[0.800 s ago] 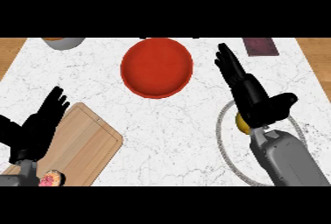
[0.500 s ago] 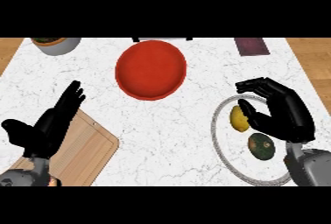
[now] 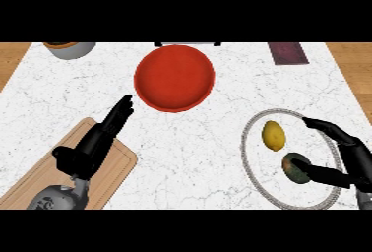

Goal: Pick the squash from the placemat and place it in the bowl

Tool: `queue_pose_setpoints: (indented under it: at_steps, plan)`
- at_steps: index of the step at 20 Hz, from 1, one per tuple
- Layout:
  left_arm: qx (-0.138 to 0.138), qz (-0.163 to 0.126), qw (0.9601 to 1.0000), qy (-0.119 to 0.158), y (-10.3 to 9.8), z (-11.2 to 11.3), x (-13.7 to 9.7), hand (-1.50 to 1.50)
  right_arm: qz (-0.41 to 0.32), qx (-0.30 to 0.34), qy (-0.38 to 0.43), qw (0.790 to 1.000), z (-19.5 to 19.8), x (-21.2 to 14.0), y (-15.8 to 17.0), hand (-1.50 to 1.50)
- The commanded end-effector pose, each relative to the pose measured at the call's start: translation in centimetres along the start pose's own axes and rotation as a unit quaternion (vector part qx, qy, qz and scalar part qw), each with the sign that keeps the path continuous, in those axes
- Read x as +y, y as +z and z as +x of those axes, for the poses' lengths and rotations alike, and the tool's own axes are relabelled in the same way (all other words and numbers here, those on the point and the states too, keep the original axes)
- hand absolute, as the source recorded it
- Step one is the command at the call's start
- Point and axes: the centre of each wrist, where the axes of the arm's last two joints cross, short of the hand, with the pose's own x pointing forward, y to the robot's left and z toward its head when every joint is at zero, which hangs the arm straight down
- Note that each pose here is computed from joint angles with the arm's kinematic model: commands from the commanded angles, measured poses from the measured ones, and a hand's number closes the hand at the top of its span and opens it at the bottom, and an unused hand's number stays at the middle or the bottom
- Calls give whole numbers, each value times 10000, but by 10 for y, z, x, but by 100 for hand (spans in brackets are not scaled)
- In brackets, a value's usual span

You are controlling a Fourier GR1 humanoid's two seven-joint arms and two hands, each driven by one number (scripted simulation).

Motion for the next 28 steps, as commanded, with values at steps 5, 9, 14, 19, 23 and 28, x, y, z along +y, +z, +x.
queue_pose_setpoints:
  at_steps: [5, 9, 14, 19, 23, 28]
  plan:
    - [-126, -199, 9997, 4, -8, -2, -9, 0, 1041, 343, 2259, 9680, 28, -47, -16, -150]
    - [-52, -295, 9995, -1, -8, 0, -14, 0, 1990, 1214, 3486, 9078, 56, -68, -31, -150]
    - [9, -192, 9998, 20, -3, -8, -9, 0, 3247, 2209, 3611, 8458, 86, -63, -37, -150]
    - [28, -187, 9998, -21, -8, 0, -7, 0, 3678, 2579, 3419, 8254, 110, -40, -63, -150]
    - [-62, -171, 9998, -95, -1, -1, -13, 0, 3746, 2744, 3480, 8144, 122, -14, -69, -150]
    - [-11, -182, 9998, -48, -6, 3, 5, 0, 3744, 2842, 3634, 8043, 133, -1, -51, -150]
